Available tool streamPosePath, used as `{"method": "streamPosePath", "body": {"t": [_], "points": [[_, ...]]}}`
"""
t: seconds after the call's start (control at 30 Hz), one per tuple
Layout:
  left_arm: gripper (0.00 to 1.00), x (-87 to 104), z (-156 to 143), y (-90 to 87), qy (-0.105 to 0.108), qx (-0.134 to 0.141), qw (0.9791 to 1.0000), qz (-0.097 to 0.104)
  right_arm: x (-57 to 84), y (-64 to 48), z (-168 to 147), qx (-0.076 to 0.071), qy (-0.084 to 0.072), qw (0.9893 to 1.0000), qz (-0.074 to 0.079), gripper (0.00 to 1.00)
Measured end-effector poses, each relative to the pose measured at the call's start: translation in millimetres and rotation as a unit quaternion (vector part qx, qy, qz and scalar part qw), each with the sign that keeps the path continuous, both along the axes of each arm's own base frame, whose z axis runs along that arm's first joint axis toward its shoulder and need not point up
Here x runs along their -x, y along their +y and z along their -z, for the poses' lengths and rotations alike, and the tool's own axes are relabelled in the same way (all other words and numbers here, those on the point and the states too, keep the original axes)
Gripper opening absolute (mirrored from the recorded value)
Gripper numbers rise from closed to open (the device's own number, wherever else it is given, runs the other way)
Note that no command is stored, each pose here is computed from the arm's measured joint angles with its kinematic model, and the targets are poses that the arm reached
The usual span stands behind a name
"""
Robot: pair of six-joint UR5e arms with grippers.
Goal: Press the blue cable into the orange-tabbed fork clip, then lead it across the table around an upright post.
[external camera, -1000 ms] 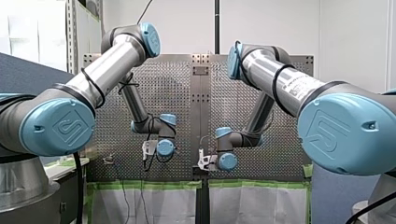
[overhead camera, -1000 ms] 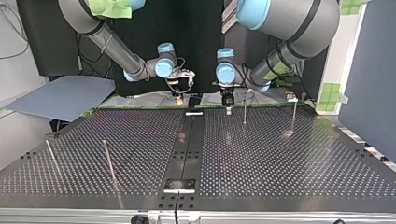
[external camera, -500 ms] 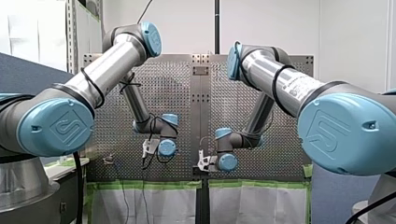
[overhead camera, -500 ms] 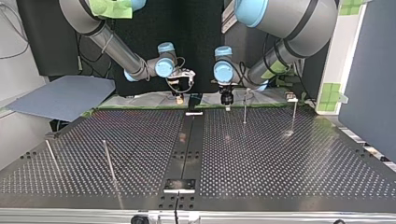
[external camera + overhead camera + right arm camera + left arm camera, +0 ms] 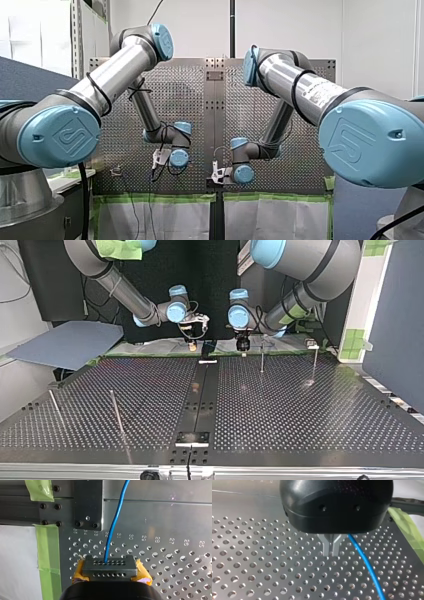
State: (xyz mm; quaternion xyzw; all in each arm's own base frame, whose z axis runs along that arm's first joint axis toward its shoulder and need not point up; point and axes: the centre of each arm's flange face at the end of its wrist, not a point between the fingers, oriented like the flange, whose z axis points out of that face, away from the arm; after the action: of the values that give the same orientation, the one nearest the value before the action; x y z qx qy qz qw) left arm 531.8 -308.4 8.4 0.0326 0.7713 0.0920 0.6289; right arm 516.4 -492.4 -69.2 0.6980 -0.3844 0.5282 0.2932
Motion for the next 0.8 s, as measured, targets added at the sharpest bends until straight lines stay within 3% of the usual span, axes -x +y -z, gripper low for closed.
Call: {"method": "streamPosePath", "body": {"t": [0.2,0.27,0.33,0.37,0.43,0.8], "points": [[0.0,0.9,0.3,1.9,0.003,-0.002,1.0,-0.007,0.1,0.4,0.7,-0.001,0.001,1.0,0.0,0.0],[0.05,1.4,0.4,3.2,0.005,-0.004,0.9999,-0.012,0.1,0.5,0.8,-0.001,0.001,1.0,0.0,0.0],[0.26,2.2,0.8,5.1,0.008,-0.009,0.9998,-0.018,0.1,0.6,1.0,-0.001,0.001,1.0,0.0,0.0],[0.26,2.6,0.8,6.0,0.01,-0.012,0.9996,-0.021,0.1,0.7,1.1,-0.001,0.001,1.0,0.0,0.0],[0.39,3.3,0.9,6.7,0.013,-0.017,0.9995,-0.025,0.2,0.7,1.3,-0.001,0.001,1.0,0.0,0.0],[0.42,-2.3,-6.8,0.3,0.033,-0.037,0.9985,-0.025,-0.5,1.3,1.4,-0.001,0.001,1.0,-0.001,0.0]]}}
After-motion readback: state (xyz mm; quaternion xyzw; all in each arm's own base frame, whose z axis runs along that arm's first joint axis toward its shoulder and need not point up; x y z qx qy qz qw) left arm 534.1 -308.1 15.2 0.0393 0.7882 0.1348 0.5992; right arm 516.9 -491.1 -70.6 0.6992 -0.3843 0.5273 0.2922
